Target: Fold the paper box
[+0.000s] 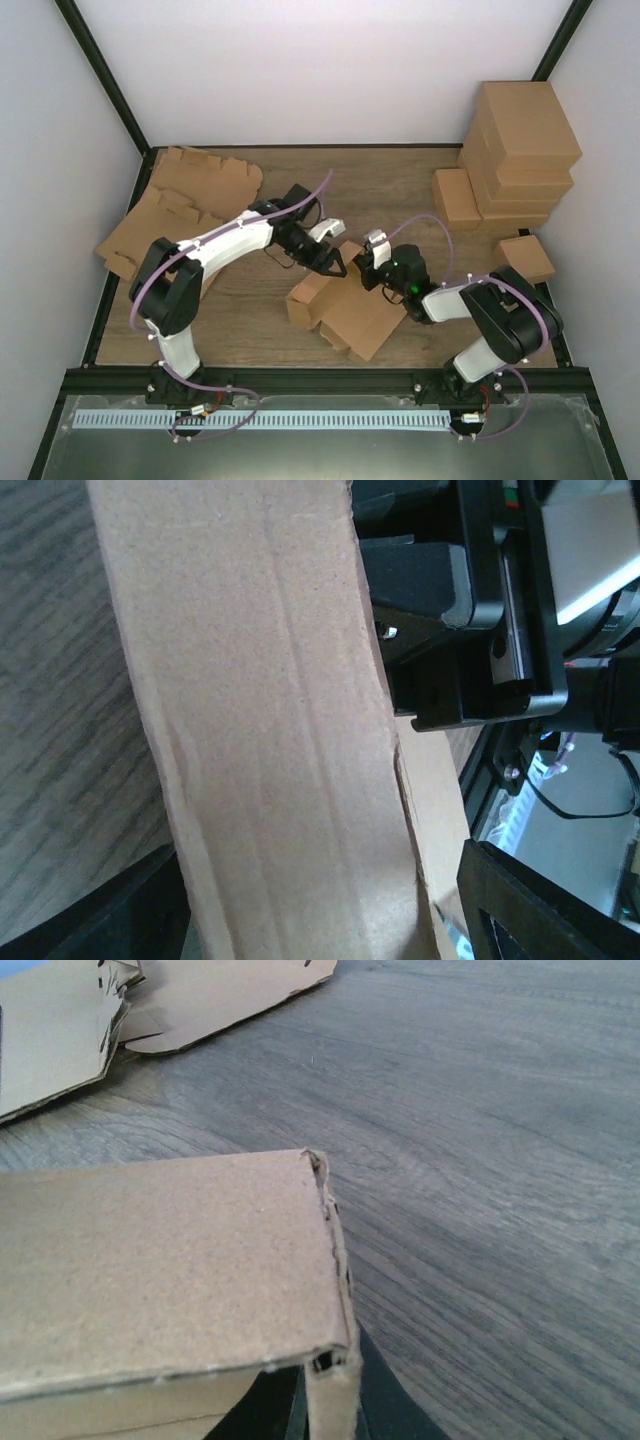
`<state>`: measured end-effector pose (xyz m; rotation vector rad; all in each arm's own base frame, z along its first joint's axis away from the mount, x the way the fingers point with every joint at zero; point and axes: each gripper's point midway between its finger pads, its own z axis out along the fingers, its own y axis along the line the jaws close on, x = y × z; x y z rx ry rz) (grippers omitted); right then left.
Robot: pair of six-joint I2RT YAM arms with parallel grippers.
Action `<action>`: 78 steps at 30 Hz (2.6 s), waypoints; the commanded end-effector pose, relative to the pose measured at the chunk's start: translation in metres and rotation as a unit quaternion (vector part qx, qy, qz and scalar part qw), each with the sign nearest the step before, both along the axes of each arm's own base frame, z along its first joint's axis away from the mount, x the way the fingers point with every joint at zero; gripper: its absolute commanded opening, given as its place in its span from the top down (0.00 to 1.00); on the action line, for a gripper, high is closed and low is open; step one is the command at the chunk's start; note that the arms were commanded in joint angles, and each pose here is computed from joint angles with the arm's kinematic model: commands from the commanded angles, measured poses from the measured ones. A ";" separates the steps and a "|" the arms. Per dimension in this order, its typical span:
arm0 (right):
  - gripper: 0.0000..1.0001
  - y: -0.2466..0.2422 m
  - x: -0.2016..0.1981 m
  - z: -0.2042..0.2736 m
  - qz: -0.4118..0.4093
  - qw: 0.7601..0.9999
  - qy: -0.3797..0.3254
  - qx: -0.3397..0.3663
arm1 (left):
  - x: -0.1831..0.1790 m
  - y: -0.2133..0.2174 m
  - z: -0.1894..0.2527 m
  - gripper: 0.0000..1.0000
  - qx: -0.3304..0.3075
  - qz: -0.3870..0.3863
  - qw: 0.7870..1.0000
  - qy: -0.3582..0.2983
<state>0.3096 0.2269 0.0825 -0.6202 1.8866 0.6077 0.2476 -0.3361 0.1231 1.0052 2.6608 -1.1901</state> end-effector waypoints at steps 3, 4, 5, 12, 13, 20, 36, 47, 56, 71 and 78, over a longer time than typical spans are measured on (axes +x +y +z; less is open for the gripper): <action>0.99 0.003 0.010 0.019 -0.035 0.998 0.032 0.038 | 0.023 0.010 0.055 0.12 -0.013 0.058 0.992 -0.111; 0.99 0.001 0.009 0.019 -0.043 0.997 0.044 0.045 | 0.029 0.016 0.064 0.06 -0.007 0.074 0.988 -0.134; 0.98 -0.001 0.010 0.017 -0.055 0.996 0.058 0.050 | 0.033 0.020 0.071 0.02 -0.005 0.088 0.985 -0.151; 0.99 -0.027 0.023 -0.004 -0.182 0.968 0.169 0.040 | 0.041 0.065 0.129 0.00 -0.004 0.199 0.943 -0.266; 0.99 -0.027 0.022 -0.003 -0.184 0.967 0.172 0.041 | 0.040 0.074 0.132 0.00 -0.002 0.217 0.936 -0.279; 0.99 -0.050 0.019 0.011 -0.248 0.950 0.183 0.040 | 0.029 0.122 0.110 0.00 0.036 0.313 0.905 -0.286; 0.99 -0.092 0.000 0.038 -0.356 0.909 0.195 0.091 | 0.024 0.139 0.113 0.00 0.011 0.344 0.898 -0.275; 0.99 -0.094 -0.009 0.058 -0.337 0.915 0.161 0.151 | -0.015 0.069 0.116 0.00 -0.143 0.210 0.956 -0.149; 0.99 -0.089 0.001 0.077 -0.318 0.921 0.105 0.196 | -0.046 0.023 0.103 0.00 -0.128 0.210 0.965 -0.092; 0.99 -0.089 0.013 0.068 -0.340 0.919 0.113 0.167 | -0.004 0.049 0.078 0.77 -0.058 0.352 0.926 -0.123; 0.99 -0.099 0.019 0.042 -0.403 0.889 0.163 0.144 | 0.001 0.038 0.083 0.96 -0.055 0.358 0.919 -0.155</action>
